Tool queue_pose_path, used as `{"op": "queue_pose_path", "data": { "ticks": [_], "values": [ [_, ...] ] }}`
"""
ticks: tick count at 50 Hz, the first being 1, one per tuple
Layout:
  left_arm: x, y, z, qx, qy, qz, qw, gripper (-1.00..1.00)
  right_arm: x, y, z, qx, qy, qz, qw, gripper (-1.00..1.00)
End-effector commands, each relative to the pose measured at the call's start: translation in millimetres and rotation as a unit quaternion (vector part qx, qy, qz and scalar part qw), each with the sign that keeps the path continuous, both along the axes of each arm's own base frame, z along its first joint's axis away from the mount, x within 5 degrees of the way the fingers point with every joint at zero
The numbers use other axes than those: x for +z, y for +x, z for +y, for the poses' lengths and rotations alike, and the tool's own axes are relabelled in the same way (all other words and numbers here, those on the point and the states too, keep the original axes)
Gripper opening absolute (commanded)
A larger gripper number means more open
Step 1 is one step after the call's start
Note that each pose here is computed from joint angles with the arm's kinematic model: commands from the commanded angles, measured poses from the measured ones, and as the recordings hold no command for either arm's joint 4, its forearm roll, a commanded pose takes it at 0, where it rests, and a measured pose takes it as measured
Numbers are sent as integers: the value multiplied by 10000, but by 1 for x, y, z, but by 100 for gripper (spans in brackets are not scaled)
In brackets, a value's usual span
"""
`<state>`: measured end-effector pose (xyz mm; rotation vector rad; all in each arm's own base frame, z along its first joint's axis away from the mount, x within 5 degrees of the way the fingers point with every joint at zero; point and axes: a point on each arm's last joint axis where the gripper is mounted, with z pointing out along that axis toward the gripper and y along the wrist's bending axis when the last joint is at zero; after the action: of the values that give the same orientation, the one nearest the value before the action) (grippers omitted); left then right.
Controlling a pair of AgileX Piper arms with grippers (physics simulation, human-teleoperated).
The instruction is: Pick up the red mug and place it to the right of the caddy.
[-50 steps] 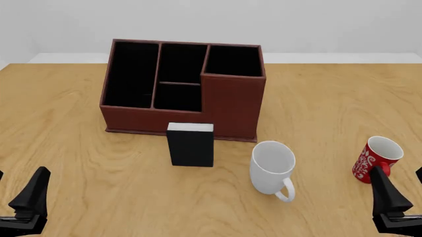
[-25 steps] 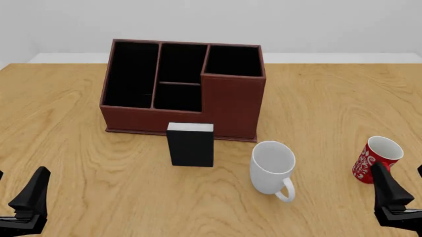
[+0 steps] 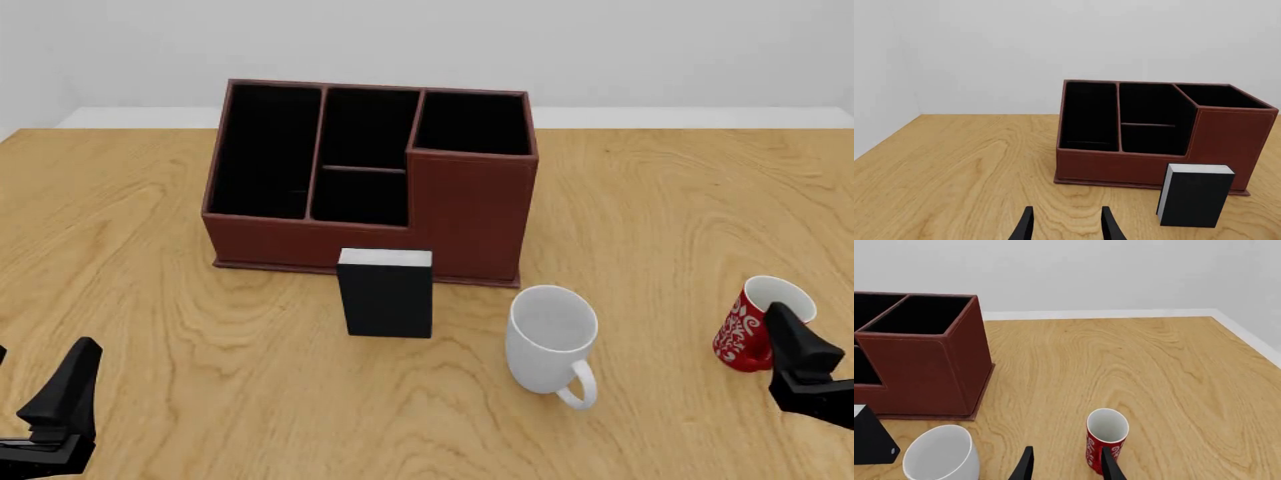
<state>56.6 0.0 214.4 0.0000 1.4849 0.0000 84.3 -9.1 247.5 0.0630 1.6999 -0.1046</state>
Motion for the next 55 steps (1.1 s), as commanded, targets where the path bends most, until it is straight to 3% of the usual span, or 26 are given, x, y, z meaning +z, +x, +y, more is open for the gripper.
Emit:
{"op": "queue_pose_path", "data": {
  "ticks": [1,18,55],
  "values": [
    [0,0,0,0,0,0,10000,100,3,7,-5,-190,-114,323,9992,100],
    [0,0,0,0,0,0,10000,100,-7,8,-11,-456,-276,529,9972,100],
    [0,0,0,0,0,0,10000,100,-60,33,-25,-780,-254,901,9925,100]
  ]
}}
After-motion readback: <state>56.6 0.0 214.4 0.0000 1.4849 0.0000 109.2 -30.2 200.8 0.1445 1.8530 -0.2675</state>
